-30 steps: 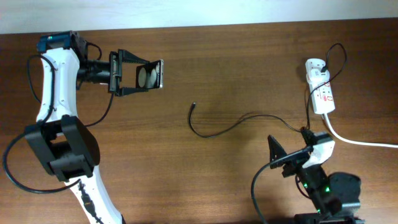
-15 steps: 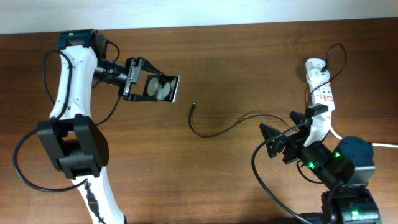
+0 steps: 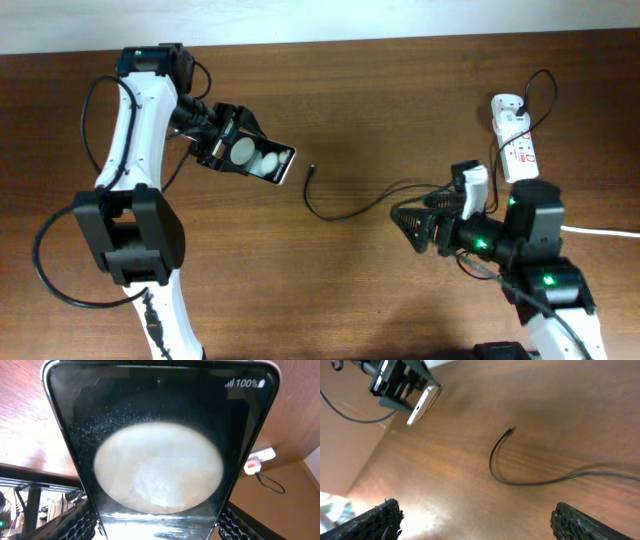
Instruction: Plug charger to phone and switch on socket
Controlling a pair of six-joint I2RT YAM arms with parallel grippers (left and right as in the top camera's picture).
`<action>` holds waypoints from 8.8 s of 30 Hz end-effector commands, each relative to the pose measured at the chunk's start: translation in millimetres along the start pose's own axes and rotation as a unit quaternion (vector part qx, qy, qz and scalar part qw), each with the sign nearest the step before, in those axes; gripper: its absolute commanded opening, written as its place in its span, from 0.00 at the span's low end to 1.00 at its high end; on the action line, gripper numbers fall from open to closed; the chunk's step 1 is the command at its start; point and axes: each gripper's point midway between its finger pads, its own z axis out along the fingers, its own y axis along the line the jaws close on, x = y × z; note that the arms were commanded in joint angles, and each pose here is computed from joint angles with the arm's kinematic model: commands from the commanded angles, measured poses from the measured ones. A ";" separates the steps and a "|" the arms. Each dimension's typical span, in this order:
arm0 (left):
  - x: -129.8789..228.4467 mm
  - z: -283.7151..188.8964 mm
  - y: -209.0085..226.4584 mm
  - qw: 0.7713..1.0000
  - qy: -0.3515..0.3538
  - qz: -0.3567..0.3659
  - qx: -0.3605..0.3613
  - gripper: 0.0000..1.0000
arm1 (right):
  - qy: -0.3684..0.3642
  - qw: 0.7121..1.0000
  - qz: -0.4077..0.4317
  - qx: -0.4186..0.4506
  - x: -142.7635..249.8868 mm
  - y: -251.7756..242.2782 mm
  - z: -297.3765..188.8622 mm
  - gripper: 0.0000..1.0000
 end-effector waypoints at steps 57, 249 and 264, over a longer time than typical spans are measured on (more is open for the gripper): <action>38.9 51.8 -16.1 0.994 -0.079 -0.022 -0.068 0.02 | 0.023 0.956 0.291 0.024 -4.4 -18.5 66.2 0.72; 107.2 -45.8 -56.9 0.762 0.020 0.612 0.212 0.94 | -0.181 0.949 0.260 -0.006 -81.2 11.7 -29.1 0.04; 108.5 -45.0 -59.8 0.756 0.017 0.618 0.215 0.96 | -0.319 0.912 0.250 -0.065 -162.7 21.1 -48.7 0.04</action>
